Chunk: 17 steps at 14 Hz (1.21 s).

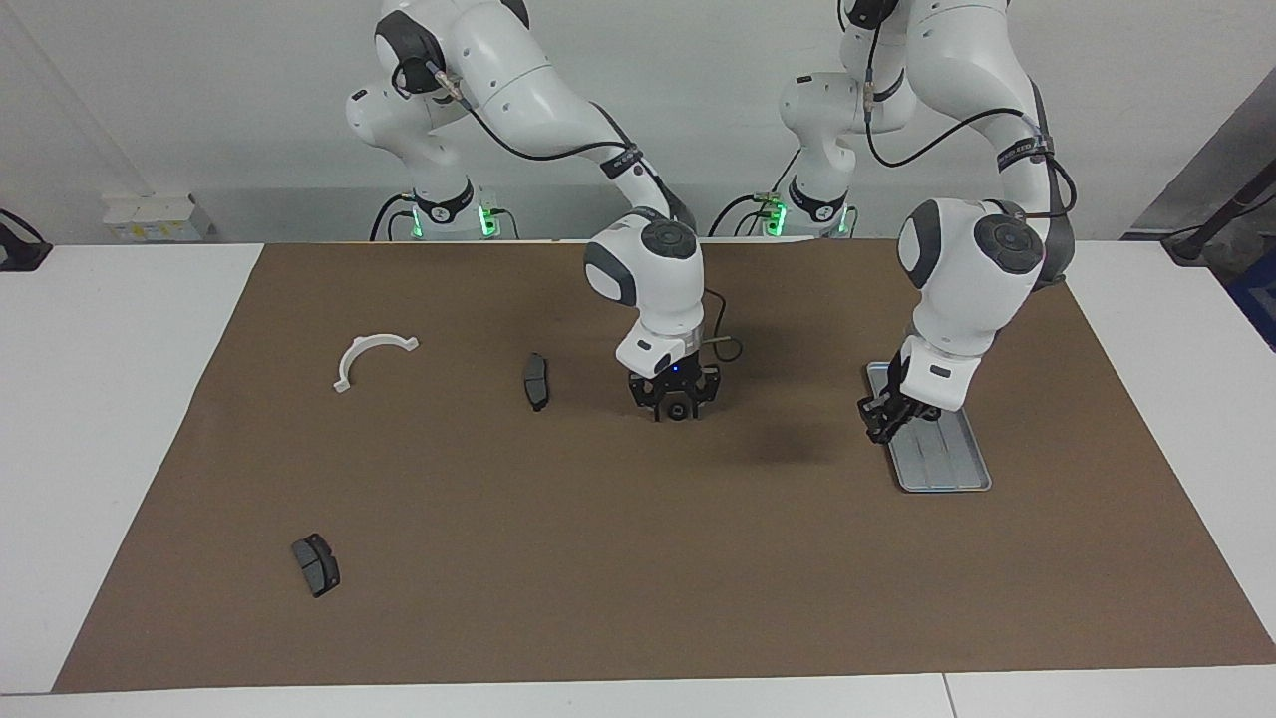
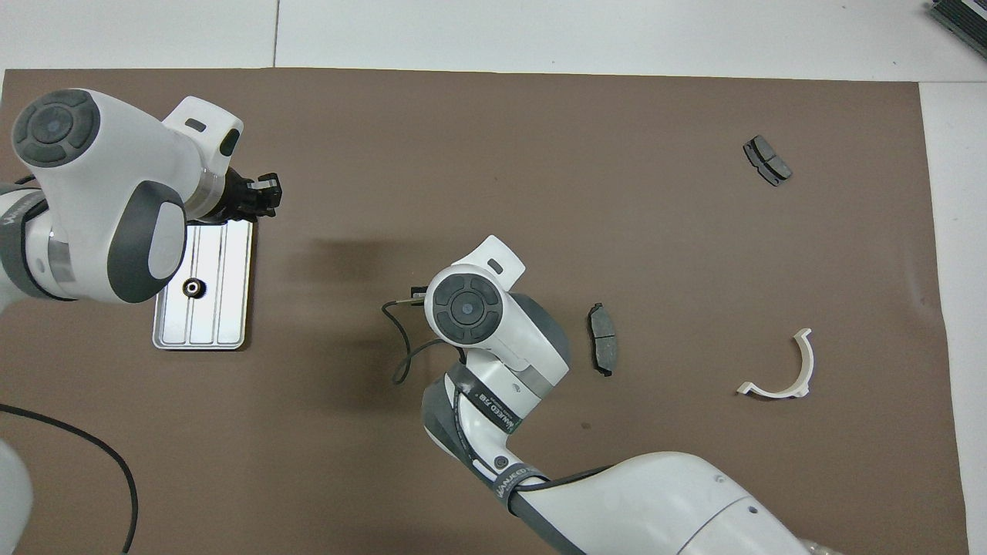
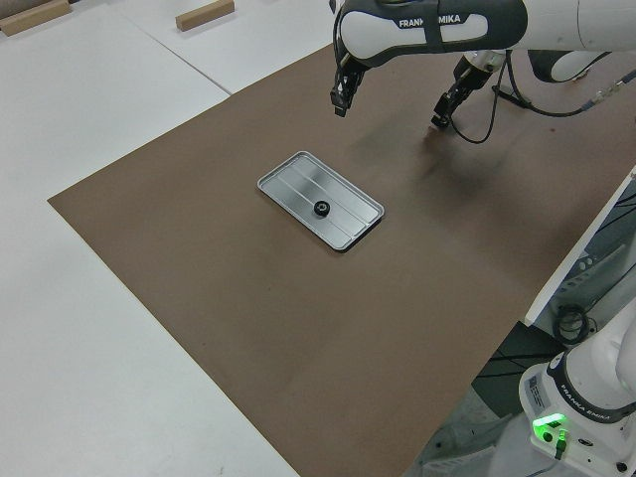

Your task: Place bearing gear from tray to pile

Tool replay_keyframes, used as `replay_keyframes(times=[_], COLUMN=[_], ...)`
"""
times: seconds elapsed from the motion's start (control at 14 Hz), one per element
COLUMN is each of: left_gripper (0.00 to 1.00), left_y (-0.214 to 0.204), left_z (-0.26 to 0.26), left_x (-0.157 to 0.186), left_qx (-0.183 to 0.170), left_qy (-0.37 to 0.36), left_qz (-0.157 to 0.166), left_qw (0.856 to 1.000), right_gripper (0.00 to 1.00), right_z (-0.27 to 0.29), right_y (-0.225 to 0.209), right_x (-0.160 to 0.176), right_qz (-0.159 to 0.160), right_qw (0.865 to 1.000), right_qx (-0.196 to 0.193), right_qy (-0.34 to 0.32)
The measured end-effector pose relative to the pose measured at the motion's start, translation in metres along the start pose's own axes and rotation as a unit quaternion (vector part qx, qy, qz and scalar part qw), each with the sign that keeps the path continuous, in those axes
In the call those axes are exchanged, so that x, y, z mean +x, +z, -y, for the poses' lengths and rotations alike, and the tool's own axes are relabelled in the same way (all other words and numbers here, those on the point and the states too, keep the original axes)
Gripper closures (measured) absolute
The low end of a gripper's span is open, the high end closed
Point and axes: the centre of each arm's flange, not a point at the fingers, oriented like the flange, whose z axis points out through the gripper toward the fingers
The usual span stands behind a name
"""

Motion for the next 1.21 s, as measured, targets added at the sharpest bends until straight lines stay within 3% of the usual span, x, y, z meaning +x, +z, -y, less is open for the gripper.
replay_keyframes(times=[0.07,0.21,0.5,0.71,1.0,1.21], left_gripper=[0.75,0.75,0.75,0.75,0.75,0.75], left_y=[0.000,0.000,0.001,0.005,0.036,0.061], left_z=[-0.001,-0.003,-0.012,-0.042,-0.122,-0.179], left_x=[-0.001,-0.002,-0.006,-0.024,-0.096,-0.163], left_qx=[0.000,0.000,-0.002,-0.003,-0.019,-0.035], left_qy=[0.001,0.003,0.010,0.027,0.031,0.045], left_qz=[0.000,0.001,0.002,0.007,-0.001,-0.005], left_qw=[1.000,1.000,1.000,1.000,0.999,0.998], right_gripper=[0.44,0.66,0.66,0.66,0.66,0.66], right_z=[0.003,0.005,-0.009,-0.064,-0.179,-0.270], right_y=[0.000,-0.002,-0.026,-0.073,-0.095,-0.074], right_x=[-0.002,-0.003,0.020,0.061,0.093,0.093], right_qz=[0.000,-0.001,-0.023,-0.048,-0.053,-0.037], right_qw=[1.000,1.000,1.000,0.997,0.995,0.994], right_qx=[0.000,0.002,0.008,0.006,-0.019,-0.042], right_qy=[-0.001,0.001,0.020,0.054,0.084,0.093])
